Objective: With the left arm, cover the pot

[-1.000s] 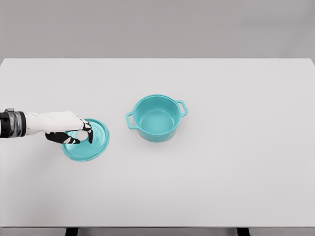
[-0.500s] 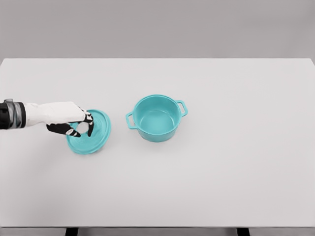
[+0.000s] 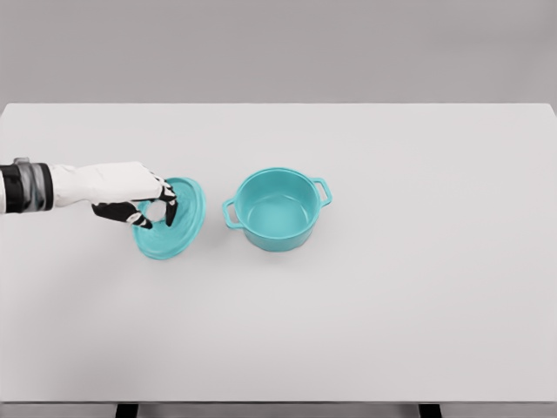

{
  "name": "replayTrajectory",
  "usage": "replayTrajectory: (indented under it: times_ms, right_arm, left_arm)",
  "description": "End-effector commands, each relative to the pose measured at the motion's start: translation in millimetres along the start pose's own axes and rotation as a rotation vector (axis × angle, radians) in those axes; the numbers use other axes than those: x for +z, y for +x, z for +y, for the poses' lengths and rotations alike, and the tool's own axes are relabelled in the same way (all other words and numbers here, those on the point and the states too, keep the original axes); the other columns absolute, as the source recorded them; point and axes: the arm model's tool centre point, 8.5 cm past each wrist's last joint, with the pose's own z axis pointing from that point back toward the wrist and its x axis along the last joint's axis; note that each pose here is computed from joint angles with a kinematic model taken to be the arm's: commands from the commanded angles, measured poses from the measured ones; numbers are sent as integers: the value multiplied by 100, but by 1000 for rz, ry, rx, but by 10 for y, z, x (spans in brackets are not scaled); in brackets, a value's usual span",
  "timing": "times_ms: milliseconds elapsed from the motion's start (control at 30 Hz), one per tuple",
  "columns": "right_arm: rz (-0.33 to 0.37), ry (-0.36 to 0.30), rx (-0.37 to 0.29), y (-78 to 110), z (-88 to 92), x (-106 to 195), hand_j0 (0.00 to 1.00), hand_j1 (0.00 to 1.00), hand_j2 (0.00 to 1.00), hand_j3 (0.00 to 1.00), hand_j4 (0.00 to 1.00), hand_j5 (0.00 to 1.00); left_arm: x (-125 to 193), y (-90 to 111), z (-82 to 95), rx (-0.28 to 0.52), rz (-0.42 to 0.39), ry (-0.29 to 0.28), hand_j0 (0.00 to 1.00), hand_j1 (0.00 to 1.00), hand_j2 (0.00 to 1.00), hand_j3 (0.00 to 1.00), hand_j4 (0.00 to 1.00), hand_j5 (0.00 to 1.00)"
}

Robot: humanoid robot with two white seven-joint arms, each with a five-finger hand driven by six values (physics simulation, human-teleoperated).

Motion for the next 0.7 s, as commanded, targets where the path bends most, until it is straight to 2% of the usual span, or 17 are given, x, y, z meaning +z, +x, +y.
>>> replayTrajectory:
  times_ms: [0, 333, 667]
  right_arm:
    - [0, 0, 0, 0, 0, 0, 100, 100, 100, 100, 100, 100]
    - [0, 0, 0, 0, 0, 0, 100, 100, 100, 100, 100, 100]
    - [0, 0, 0, 0, 0, 0, 100, 100, 100, 100, 100, 100]
  left_arm:
    - [-14, 11, 8, 4, -5, 5, 39, 39, 39, 39, 39, 39]
    - [-141, 209, 264, -52, -60, 46, 38, 38, 38, 38, 38, 38]
    - [-355, 373, 450, -88, -115, 59, 38, 38, 38, 38, 38, 38]
